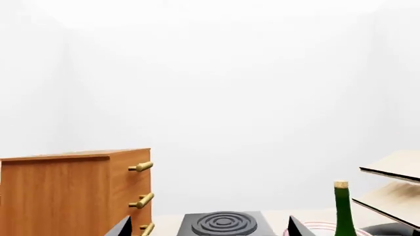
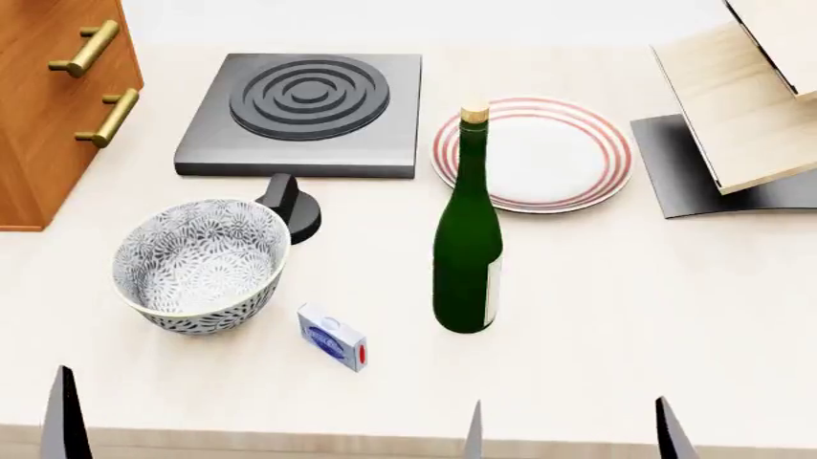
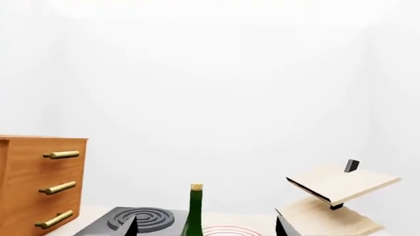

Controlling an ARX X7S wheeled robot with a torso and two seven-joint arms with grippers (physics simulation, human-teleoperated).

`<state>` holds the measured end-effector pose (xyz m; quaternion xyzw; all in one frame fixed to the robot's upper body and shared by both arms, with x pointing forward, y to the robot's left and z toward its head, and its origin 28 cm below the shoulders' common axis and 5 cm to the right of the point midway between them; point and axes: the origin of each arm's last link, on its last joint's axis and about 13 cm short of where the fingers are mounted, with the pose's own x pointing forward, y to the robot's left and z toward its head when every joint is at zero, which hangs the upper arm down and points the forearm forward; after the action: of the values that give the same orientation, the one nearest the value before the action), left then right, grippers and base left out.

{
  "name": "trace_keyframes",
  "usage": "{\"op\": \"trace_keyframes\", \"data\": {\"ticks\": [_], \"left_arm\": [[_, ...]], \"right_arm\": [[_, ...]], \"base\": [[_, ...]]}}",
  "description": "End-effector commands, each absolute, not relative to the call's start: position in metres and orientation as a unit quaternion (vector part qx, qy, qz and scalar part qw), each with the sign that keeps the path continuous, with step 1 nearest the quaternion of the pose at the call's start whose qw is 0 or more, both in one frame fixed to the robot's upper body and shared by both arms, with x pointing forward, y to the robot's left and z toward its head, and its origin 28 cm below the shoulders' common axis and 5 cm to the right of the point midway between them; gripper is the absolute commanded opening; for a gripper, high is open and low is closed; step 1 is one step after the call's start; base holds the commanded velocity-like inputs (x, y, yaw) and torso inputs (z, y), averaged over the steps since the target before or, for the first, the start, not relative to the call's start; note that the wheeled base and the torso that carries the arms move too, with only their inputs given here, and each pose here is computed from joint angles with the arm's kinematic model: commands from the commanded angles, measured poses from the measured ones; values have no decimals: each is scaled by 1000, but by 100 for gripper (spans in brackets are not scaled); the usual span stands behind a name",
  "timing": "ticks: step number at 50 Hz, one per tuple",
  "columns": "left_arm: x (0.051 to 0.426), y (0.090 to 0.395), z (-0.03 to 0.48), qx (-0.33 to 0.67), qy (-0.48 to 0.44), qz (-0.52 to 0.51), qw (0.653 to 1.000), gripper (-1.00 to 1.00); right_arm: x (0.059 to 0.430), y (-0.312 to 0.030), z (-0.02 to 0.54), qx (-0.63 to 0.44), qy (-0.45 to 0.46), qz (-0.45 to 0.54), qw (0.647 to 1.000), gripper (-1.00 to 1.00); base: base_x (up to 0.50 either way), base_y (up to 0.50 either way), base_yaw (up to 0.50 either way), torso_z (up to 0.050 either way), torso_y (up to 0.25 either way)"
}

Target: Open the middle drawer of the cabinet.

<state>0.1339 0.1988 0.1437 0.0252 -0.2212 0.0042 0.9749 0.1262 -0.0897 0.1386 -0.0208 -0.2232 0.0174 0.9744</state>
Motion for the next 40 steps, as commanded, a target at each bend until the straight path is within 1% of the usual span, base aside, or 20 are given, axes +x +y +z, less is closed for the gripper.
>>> {"op": "trace_keyframes", "data": {"ticks": [1, 10, 13, 40], "left_arm": [[115, 198, 161, 23, -262, 2, 965, 100], [112, 198, 161, 18, -270, 5, 963, 100], [112, 197, 162, 19, -270, 6, 963, 100], [113, 196, 161, 23, -262, 7, 965, 100]], "right_arm": [[104, -89, 159, -17, -270, 22, 963, 100], [104, -88, 158, -16, -263, 18, 965, 100], [104, -88, 158, -16, -263, 18, 964, 100], [104, -87, 158, -20, -261, 23, 965, 100]], "base": [[0, 0, 0, 0, 0], [0, 0, 0, 0, 0], [197, 0, 0, 0, 0], [493, 0, 0, 0, 0]]}}
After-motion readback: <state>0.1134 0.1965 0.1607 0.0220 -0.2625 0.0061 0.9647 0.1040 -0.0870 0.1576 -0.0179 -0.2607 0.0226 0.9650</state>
